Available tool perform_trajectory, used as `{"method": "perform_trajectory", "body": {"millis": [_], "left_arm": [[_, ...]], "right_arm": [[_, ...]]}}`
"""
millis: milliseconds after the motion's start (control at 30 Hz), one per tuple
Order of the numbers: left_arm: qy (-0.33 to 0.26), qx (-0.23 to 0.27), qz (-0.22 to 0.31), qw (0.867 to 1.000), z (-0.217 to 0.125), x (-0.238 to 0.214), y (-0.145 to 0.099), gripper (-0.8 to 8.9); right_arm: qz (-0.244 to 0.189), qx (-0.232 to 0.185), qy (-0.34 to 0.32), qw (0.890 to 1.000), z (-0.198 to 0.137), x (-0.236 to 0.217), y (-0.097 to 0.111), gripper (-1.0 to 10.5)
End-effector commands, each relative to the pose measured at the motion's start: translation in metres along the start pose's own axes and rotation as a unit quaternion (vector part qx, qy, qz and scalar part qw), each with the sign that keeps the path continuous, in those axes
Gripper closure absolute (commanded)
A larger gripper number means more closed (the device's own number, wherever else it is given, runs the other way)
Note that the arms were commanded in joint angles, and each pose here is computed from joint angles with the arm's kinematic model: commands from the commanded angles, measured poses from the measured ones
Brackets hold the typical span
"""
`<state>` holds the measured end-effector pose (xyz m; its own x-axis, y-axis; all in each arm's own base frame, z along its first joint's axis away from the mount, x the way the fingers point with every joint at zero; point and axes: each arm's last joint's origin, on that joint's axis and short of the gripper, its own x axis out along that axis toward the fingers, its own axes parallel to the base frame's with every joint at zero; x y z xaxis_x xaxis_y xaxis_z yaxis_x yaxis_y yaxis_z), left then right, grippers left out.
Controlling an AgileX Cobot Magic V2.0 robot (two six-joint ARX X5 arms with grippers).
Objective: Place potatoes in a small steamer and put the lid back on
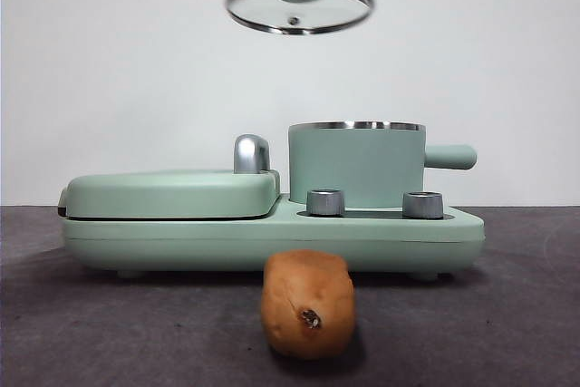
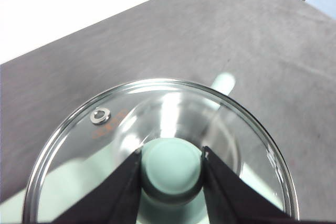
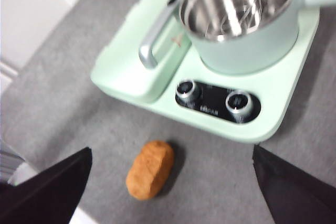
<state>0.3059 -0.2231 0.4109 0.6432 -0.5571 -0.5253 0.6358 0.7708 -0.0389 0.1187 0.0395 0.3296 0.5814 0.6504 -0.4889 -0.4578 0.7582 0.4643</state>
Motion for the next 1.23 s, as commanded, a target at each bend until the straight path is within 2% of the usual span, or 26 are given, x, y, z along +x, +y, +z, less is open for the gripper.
{"method": "perform_trajectory", "body": {"millis": [33, 367, 633, 933, 1233], "left_arm": [[-0.017, 0.007, 0.004, 1.0, 0.01, -0.024, 0.002, 7.61], [0.026, 0.001, 0.032, 0.999, 0.0, -0.075, 0.02, 7.61], [0.01, -0.011, 0.049, 0.999, -0.028, -0.106, 0.025, 7.9], [-0.017, -0.029, 0.06, 0.998, -0.083, -0.139, 0.02, 7.9], [-0.044, -0.028, 0.061, 0.997, -0.114, -0.169, 0.012, 7.89]], "right_arm": [[-0.003, 0.017, 0.024, 1.0, 0.004, 0.013, 0.006, 4.6], [-0.026, 0.015, 0.144, 0.989, -0.009, 0.085, 0.039, 4.6], [-0.025, 0.014, 0.23, 0.973, -0.034, 0.146, 0.061, 4.6], [-0.062, 0.005, 0.299, 0.952, -0.055, 0.201, 0.067, 4.6], [-0.12, -0.003, 0.343, 0.932, -0.068, 0.249, 0.063, 4.6]]}}
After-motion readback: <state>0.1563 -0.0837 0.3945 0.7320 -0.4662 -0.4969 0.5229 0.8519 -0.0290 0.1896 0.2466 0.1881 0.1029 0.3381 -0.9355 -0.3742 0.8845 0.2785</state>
